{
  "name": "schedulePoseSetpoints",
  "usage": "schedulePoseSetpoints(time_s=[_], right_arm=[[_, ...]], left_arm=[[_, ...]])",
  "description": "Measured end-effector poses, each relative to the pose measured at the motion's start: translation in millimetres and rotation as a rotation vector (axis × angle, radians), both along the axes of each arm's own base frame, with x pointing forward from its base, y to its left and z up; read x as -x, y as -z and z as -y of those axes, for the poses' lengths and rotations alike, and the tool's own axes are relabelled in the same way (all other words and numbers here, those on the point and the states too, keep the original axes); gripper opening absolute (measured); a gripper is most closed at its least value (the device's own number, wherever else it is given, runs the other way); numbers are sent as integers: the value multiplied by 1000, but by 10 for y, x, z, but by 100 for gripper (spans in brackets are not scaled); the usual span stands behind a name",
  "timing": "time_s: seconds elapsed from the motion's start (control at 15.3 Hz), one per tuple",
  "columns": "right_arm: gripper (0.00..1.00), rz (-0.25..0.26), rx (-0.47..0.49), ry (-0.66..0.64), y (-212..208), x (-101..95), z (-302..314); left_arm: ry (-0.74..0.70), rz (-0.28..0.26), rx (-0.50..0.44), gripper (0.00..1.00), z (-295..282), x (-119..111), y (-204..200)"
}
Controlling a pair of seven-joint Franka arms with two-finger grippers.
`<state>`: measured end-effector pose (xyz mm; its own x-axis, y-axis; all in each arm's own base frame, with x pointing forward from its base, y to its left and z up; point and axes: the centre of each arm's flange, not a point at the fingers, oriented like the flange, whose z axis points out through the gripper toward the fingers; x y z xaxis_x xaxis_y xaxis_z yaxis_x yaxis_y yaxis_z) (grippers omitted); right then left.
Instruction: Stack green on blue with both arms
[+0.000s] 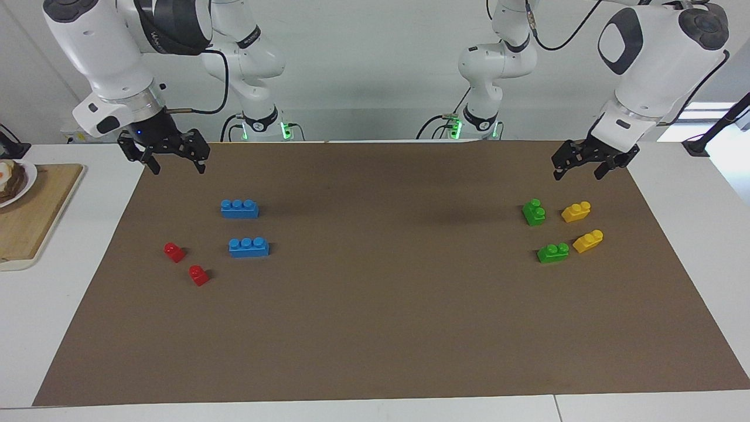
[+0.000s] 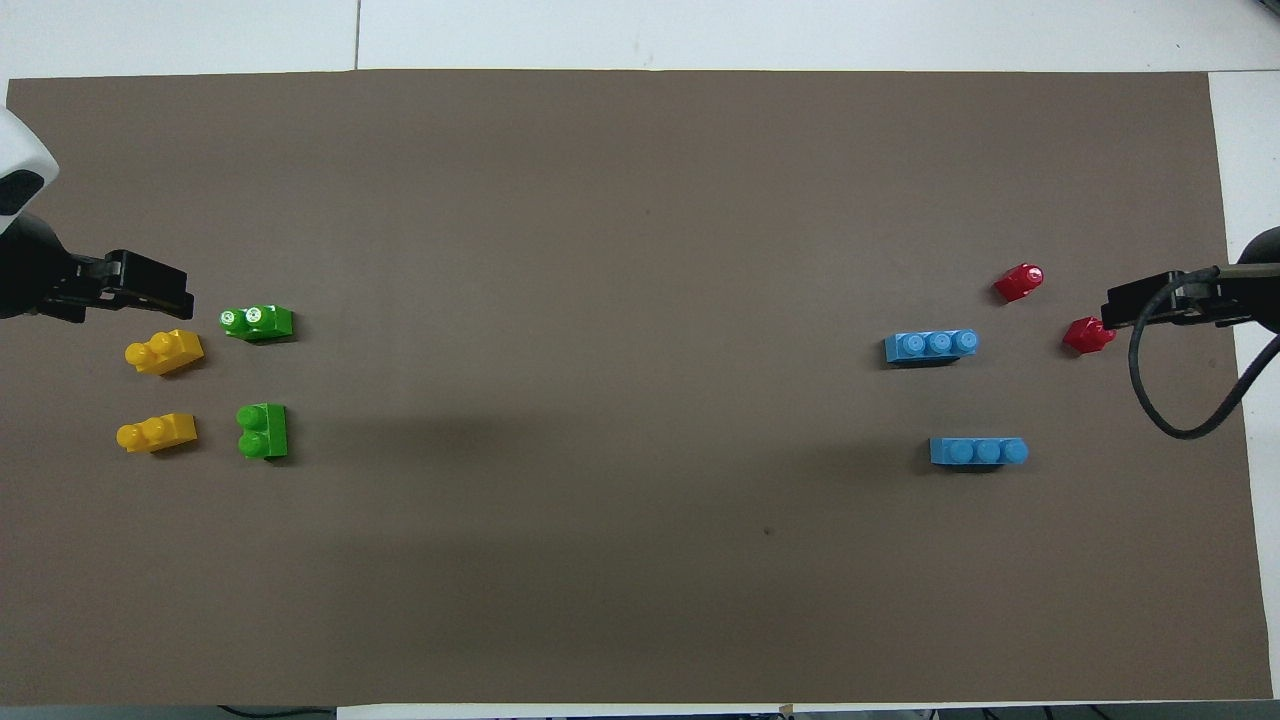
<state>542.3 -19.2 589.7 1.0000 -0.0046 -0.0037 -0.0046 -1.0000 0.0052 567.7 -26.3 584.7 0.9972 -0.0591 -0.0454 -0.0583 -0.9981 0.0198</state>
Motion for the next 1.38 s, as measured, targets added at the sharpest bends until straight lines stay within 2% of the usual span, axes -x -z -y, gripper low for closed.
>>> schedulePoseSetpoints(time_s=[0.33, 0.46, 0.66, 0.98, 1.18, 1.38], right_arm=[[100, 4, 0, 1, -5, -3, 5], [100, 31, 0, 47, -29, -32, 8], [100, 49, -3, 245, -40, -50, 7], [100, 35, -7, 599, 37, -60, 16], [100, -5, -42, 823, 173, -106, 28], [100, -79, -100, 1014, 386, -184, 101]], left_arm=[[0, -1, 0, 100, 0, 1, 1], [0, -3, 0, 100, -2, 3, 3], [-4, -4, 0, 100, -22, -2, 12], [-15, -1, -5, 100, -89, -13, 17], [-22, 1, -18, 100, -153, -21, 41], [-24, -17, -22, 100, -212, -26, 271]])
